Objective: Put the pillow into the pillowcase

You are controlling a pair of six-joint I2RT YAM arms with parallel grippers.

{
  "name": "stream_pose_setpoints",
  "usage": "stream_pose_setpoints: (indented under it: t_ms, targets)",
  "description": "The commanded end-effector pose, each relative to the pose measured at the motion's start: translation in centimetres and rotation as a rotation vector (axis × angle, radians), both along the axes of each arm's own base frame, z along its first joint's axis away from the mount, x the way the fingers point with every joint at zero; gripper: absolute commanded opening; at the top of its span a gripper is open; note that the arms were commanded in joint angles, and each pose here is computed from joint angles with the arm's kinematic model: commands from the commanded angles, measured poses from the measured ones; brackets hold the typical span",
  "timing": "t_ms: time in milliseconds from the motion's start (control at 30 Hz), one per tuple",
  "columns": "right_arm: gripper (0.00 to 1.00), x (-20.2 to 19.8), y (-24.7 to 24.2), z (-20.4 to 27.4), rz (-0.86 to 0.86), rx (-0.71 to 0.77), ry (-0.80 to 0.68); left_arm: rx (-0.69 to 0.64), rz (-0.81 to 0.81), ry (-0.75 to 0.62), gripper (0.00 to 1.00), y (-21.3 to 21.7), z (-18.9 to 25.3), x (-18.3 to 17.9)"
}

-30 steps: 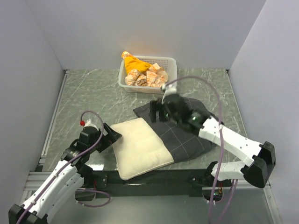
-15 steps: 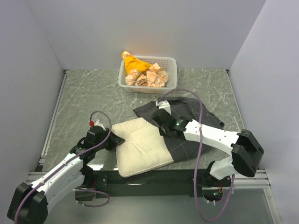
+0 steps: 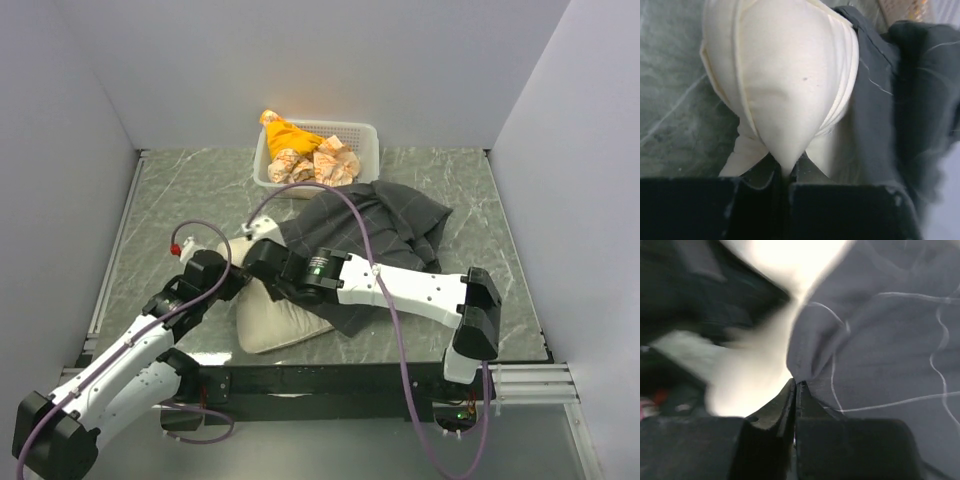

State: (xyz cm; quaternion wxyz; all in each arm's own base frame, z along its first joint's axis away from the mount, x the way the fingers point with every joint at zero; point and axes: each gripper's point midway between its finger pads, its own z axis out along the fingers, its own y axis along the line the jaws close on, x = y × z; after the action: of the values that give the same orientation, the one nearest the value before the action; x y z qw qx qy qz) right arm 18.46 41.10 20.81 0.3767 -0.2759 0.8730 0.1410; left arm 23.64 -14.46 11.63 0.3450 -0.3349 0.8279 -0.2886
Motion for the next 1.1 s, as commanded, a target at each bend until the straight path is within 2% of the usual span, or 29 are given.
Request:
stream_pose_setpoints:
  t_ms: [0,67,100,133,200,267,333,367,433,467,533,567,633,867,1067]
  targets:
    - [0.09,3.2,-3.2,-0.8,-0.126,0.099,0.035,-0.064,0.064,-0.125,0.01,-0.3,4.4,1.9]
    - [0.27,4.2,-6.0,-0.8,-0.187,0.103,0.016,-0.059,0.069,-0.105,0.01,-0.3,3.5,1.9]
    - [0.46,4.3,-6.9,-0.7,-0.201,0.106,0.008,-0.051,0.079,-0.09,0.01,-0.1,2.7,1.8]
    - [0.55,4.5,-7.8,-0.5,-0.223,0.109,-0.002,-0.051,0.084,-0.081,0.01,-0.1,2.2,1.8]
    - [0.71,4.6,-10.5,0.4,-0.288,0.128,-0.049,-0.048,0.094,-0.071,0.01,0.1,1.4,1.8]
    - [0.78,3.5,-12.9,0.4,-0.328,0.162,-0.056,-0.037,0.103,-0.055,0.01,0.2,0.7,1.8]
    - [0.79,2.8,-14.5,-0.1,-0.373,0.197,-0.071,-0.023,0.115,-0.049,0.01,0.6,0.5,1.8]
    - [0.8,1.8,-16.2,-1.9,-0.399,0.212,-0.054,-0.016,0.122,-0.048,0.01,0.7,0.4,1.8]
    - [0.82,0.6,-16.7,-3.9,-0.397,0.264,-0.02,-0.006,0.132,-0.047,0.01,1.0,0.4,1.8]
    - [0.82,-0.5,-18.1,-7.0,-0.413,0.257,0.018,-0.006,0.13,-0.049,0.01,1.1,0.5,1.9]
    - [0.83,-1.7,-17.4,-8.9,-0.389,0.327,0.059,-0.007,0.128,-0.053,0.01,1.1,0.6,2.0]
    - [0.83,-2.5,-18.4,-11.5,-0.411,0.328,0.091,-0.006,0.125,-0.049,0.01,1.0,0.6,2.0]
    - [0.83,-2.9,-18.2,-12.6,-0.412,0.374,0.093,0.0,0.117,-0.05,0.01,0.9,0.7,2.0]
    - [0.87,-3.3,-19.9,-16.9,-0.474,0.264,0.099,0.021,0.099,-0.04,0.01,0.8,0.8,2.2]
    - [0.91,-4.8,-19.7,-18.9,-0.462,0.24,0.141,0.019,0.093,-0.038,0.01,0.6,0.7,2.4]
